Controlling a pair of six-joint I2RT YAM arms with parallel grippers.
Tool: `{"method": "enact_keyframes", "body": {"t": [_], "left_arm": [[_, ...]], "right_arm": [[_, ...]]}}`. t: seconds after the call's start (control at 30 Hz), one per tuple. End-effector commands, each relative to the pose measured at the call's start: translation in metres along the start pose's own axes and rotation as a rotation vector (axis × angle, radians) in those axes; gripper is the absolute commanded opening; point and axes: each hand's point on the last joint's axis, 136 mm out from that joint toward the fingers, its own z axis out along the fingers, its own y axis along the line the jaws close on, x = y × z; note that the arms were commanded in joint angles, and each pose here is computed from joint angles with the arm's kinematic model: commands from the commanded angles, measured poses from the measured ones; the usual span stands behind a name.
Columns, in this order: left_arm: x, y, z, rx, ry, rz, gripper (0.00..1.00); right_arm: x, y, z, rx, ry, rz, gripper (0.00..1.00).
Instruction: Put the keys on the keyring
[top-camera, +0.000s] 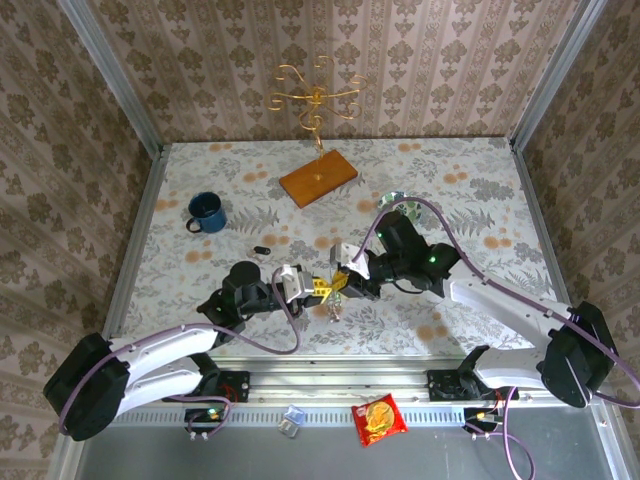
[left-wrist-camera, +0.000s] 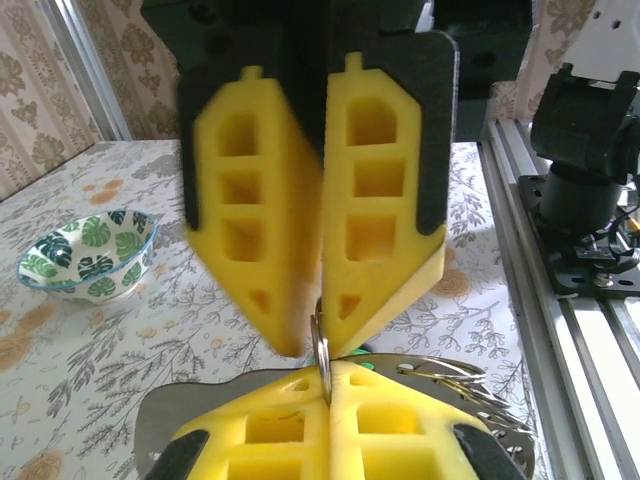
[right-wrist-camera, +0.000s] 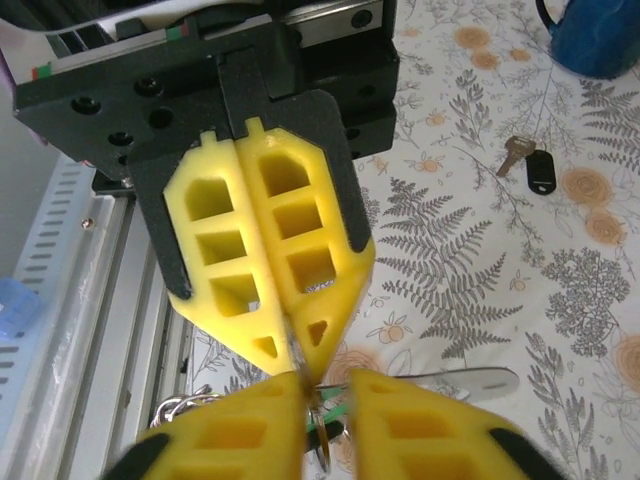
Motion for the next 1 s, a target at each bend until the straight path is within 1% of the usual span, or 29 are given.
{"method": "enact_keyframes", "body": {"t": [0.0, 0.03, 0.07, 0.1, 0.17, 0.27, 0.43, 0.6, 0.67, 0.73, 0.83, 0.93, 0.97], "left_arm": [[-0.017, -0.003, 0.000, 0.020, -0.071, 0.019, 0.02], [-0.016, -0.001, 0.000, 0.008, -0.069, 0.018, 0.10], [-0.015, 0.000, -0.001, -0.003, -0.063, 0.016, 0.16], [-0.014, 0.001, -0.001, -0.010, -0.058, 0.016, 0.18], [-0.012, 0.003, -0.002, -0.023, -0.040, 0.021, 0.27], [-0.009, 0.005, -0.002, -0.030, 0.003, 0.022, 0.29], [-0.007, 0.005, -0.001, -0.015, 0.044, 0.032, 0.26], [-0.006, 0.005, 0.001, -0.006, 0.057, 0.034, 0.23], [-0.008, 0.005, 0.002, -0.002, 0.056, 0.035, 0.21], [-0.008, 0.005, 0.003, 0.003, 0.060, 0.034, 0.18], [-0.008, 0.004, 0.004, 0.011, 0.059, 0.032, 0.14], [-0.007, 0.003, 0.004, 0.020, 0.059, 0.031, 0.05], [-0.007, 0.002, 0.003, 0.023, 0.057, 0.032, 0.02]], "right_arm": [[-0.004, 0.002, 0.004, -0.031, -0.025, 0.004, 0.05], [-0.005, 0.003, 0.004, -0.033, -0.022, 0.000, 0.01], [-0.004, 0.003, 0.003, -0.033, -0.013, -0.002, 0.00], [-0.004, 0.003, 0.002, -0.031, -0.004, -0.006, 0.00], [0.000, 0.003, -0.001, -0.027, 0.034, -0.015, 0.00], [0.003, 0.003, -0.004, -0.018, 0.096, -0.048, 0.00], [0.013, 0.006, -0.008, -0.019, 0.225, -0.101, 0.00], [0.011, 0.010, -0.008, -0.019, 0.298, -0.170, 0.00], [0.009, 0.012, -0.006, -0.019, 0.323, -0.195, 0.00], [0.004, 0.013, -0.004, -0.023, 0.326, -0.210, 0.00], [-0.007, 0.015, -0.003, -0.028, 0.284, -0.210, 0.00], [-0.016, 0.016, -0.003, -0.023, 0.231, -0.201, 0.00], [-0.017, 0.016, -0.003, -0.019, 0.216, -0.196, 0.01]]}}
